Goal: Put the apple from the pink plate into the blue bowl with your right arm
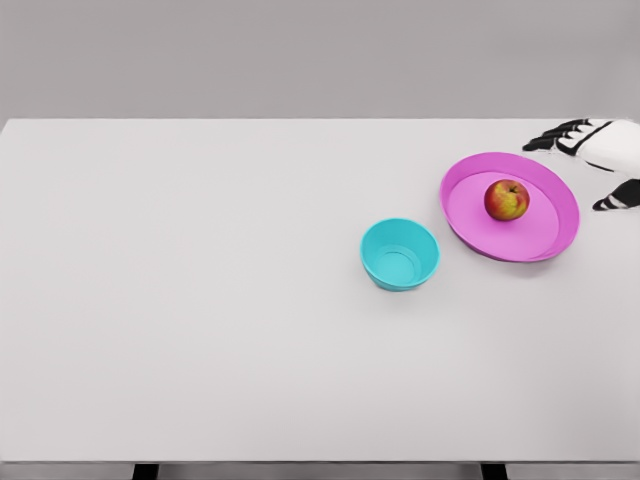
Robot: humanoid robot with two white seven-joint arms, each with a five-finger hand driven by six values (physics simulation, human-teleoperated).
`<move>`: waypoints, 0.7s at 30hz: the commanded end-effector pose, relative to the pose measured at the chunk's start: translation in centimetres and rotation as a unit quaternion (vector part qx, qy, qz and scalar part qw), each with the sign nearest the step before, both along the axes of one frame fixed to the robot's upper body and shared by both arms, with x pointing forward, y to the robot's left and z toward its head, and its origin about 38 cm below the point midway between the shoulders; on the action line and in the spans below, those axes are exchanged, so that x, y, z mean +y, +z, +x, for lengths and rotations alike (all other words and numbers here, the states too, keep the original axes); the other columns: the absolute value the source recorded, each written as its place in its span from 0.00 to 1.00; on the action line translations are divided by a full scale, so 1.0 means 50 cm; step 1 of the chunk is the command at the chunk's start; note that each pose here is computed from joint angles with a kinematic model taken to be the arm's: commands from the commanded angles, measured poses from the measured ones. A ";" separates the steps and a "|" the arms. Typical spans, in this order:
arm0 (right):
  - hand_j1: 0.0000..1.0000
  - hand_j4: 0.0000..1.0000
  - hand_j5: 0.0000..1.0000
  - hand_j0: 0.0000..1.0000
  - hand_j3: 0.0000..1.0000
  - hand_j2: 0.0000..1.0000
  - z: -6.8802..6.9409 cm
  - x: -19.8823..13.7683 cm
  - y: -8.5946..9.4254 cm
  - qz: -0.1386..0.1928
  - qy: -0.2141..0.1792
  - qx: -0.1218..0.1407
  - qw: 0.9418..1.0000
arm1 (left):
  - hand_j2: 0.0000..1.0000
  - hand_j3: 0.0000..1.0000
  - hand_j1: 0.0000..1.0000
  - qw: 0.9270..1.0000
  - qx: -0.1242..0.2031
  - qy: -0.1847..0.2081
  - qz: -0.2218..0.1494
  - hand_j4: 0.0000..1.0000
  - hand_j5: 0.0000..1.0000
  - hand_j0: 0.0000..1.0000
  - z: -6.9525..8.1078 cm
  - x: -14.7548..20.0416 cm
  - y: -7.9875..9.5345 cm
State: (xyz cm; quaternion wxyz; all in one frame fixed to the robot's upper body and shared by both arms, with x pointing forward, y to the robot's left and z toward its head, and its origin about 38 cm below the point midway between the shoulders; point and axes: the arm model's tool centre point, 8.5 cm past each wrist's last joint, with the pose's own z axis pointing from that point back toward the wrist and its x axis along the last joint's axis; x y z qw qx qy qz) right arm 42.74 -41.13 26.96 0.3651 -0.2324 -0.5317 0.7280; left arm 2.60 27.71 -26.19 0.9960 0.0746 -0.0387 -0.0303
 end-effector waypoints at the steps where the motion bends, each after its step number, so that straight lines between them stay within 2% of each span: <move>1: 1.00 1.00 1.00 1.00 1.00 1.00 0.015 0.007 -0.063 0.002 -0.005 0.055 0.998 | 1.00 1.00 1.00 1.000 0.000 0.000 0.000 1.00 1.00 1.00 0.000 0.000 0.000; 3: 1.00 1.00 1.00 1.00 1.00 1.00 0.058 0.045 -0.087 0.002 0.004 0.075 0.997 | 1.00 1.00 1.00 1.000 0.000 0.000 0.000 1.00 1.00 1.00 0.000 0.000 0.000; 7: 1.00 1.00 1.00 1.00 1.00 1.00 0.116 0.085 -0.114 0.002 0.005 0.101 0.995 | 1.00 1.00 1.00 1.000 0.000 0.000 0.000 1.00 1.00 1.00 0.000 0.000 0.000; 11: 1.00 1.00 1.00 1.00 1.00 1.00 0.133 0.105 -0.133 -0.003 0.007 0.116 0.993 | 1.00 1.00 1.00 1.000 0.000 0.000 0.000 1.00 1.00 1.00 0.000 0.000 0.000; 14: 1.00 1.00 1.00 1.00 1.00 1.00 0.142 0.111 -0.131 -0.008 0.008 0.118 0.993 | 1.00 1.00 1.00 1.000 0.000 0.000 0.000 1.00 1.00 1.00 0.000 0.000 0.000; 16: 1.00 1.00 1.00 1.00 1.00 1.00 0.140 0.095 -0.139 -0.010 -0.003 0.124 0.992 | 1.00 1.00 1.00 1.000 0.000 0.000 0.000 1.00 1.00 1.00 0.000 0.000 0.000; 19: 1.00 1.00 1.00 1.00 1.00 1.00 0.135 0.060 -0.124 -0.018 -0.018 0.120 0.992 | 1.00 1.00 1.00 1.000 0.000 0.000 0.000 1.00 1.00 1.00 0.000 0.000 0.000; 21: 1.00 1.00 1.00 1.00 1.00 1.00 0.134 0.060 -0.127 -0.018 -0.018 0.121 0.992 | 1.00 1.00 1.00 1.000 0.000 0.000 0.000 1.00 1.00 1.00 0.000 0.000 0.000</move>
